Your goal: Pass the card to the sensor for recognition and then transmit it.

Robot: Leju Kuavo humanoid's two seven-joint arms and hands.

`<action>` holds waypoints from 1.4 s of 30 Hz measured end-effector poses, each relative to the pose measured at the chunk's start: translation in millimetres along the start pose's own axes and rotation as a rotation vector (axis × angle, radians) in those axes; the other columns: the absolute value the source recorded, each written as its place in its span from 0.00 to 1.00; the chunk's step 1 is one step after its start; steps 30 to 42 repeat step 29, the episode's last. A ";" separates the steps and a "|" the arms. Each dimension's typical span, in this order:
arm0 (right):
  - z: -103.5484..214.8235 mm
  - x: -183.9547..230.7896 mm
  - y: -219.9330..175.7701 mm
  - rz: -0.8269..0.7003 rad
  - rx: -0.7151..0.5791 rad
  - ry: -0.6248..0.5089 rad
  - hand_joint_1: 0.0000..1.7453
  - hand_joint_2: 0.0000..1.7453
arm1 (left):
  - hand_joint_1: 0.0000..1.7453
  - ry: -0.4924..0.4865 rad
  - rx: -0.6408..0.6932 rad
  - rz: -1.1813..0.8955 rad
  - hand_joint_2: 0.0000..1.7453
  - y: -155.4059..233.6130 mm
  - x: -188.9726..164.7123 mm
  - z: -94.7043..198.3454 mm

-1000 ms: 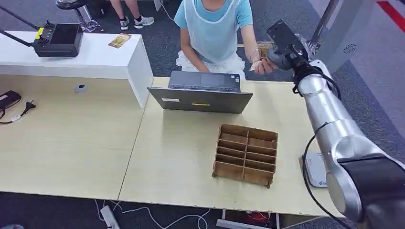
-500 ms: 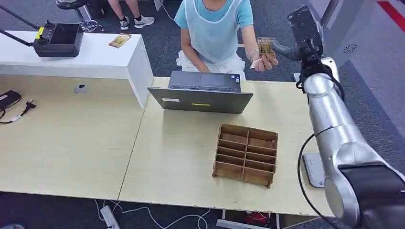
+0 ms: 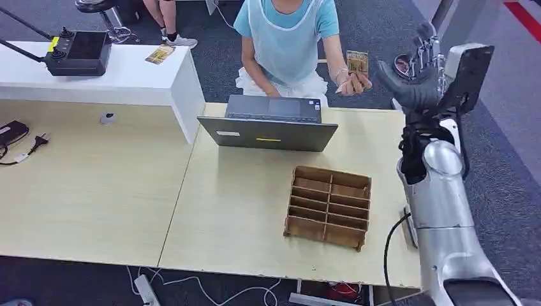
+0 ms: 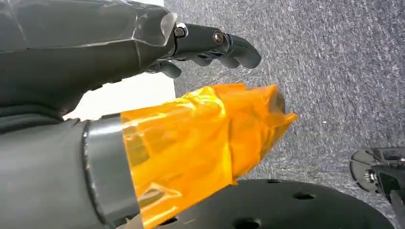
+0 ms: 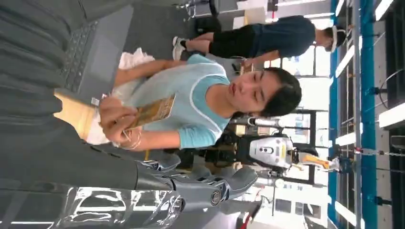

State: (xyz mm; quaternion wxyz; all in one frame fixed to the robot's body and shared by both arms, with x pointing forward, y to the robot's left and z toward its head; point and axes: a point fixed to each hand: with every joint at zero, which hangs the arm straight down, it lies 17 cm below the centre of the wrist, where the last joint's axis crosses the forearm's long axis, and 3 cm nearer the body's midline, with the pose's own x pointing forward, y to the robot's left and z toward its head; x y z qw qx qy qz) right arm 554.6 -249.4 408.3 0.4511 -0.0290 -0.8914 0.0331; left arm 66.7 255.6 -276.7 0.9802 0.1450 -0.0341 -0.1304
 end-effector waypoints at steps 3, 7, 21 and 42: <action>15.5 0.5 -4.1 -0.037 -0.005 -0.006 0.00 1.00 | 0.00 0.000 0.006 -0.001 0.00 1.0 0.0 -0.1; 36.2 -2.3 -16.3 -0.083 -0.024 -0.003 0.00 1.00 | 0.00 -0.003 0.016 -0.017 0.00 2.4 -1.5 -0.4; 99.7 -13.0 -8.0 -0.209 0.060 0.001 0.00 1.00 | 0.00 -0.163 0.048 -0.314 0.00 -6.2 38.5 8.0; 124.1 -8.3 -3.9 -0.220 0.027 -0.022 0.00 1.00 | 0.00 -0.187 0.038 -0.294 0.00 -13.0 52.7 12.8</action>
